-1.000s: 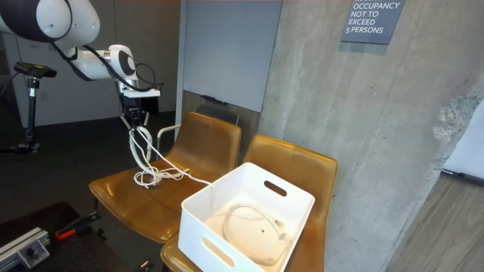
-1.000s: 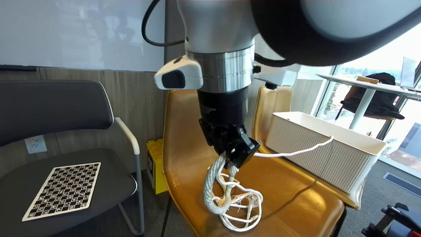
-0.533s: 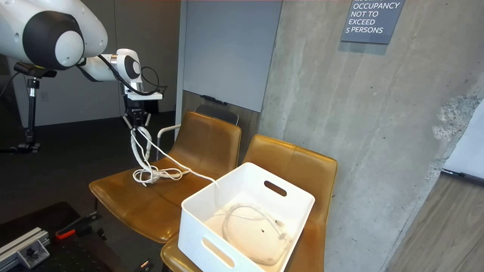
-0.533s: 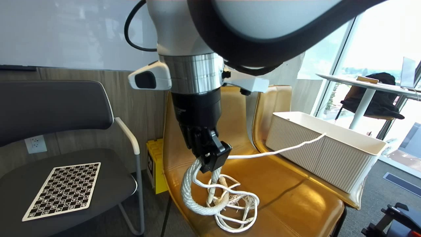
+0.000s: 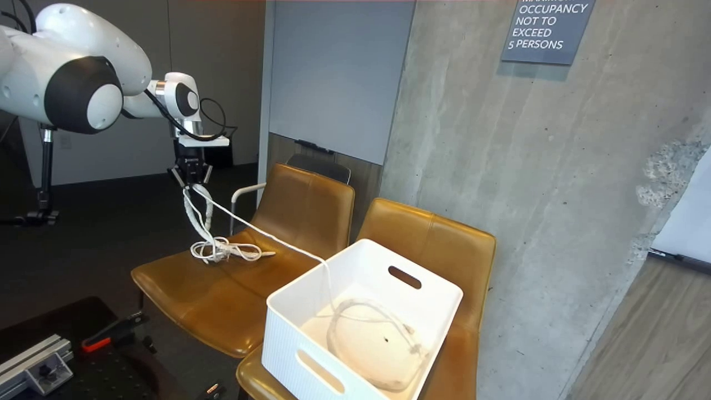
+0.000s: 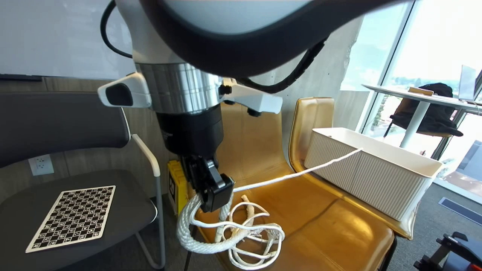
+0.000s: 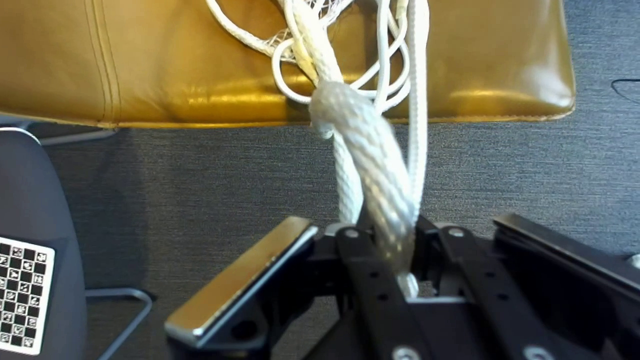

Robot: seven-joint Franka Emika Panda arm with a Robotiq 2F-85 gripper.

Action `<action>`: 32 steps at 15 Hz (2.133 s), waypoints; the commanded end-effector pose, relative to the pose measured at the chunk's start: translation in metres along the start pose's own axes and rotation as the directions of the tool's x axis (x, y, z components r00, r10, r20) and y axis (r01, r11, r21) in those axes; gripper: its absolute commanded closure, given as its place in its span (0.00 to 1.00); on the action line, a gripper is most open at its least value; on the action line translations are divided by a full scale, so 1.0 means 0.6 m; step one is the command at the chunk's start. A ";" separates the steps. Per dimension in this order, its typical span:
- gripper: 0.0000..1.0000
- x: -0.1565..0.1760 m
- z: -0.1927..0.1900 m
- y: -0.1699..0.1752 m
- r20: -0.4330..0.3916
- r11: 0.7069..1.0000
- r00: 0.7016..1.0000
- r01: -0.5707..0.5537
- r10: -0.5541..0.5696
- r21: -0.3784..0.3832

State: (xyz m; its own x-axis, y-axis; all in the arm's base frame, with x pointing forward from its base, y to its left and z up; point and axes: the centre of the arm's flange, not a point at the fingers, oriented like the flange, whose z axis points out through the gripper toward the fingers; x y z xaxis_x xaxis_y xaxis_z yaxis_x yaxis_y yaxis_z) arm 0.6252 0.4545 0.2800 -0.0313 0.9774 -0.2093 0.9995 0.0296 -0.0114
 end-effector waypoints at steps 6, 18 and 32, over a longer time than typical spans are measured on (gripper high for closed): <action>0.98 -0.279 0.085 0.107 0.092 0.976 0.974 -0.213 0.208 0.051; 0.30 -0.500 0.096 0.058 0.156 0.965 0.959 -0.249 0.235 0.083; 0.00 -0.717 0.187 -0.032 0.383 0.994 0.924 -0.065 0.025 0.093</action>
State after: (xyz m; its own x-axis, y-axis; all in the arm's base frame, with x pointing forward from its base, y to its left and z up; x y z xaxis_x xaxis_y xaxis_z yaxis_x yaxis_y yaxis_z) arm 0.6305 0.0321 0.2681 0.0129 0.8371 -0.5470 0.9904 -0.0859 -0.1081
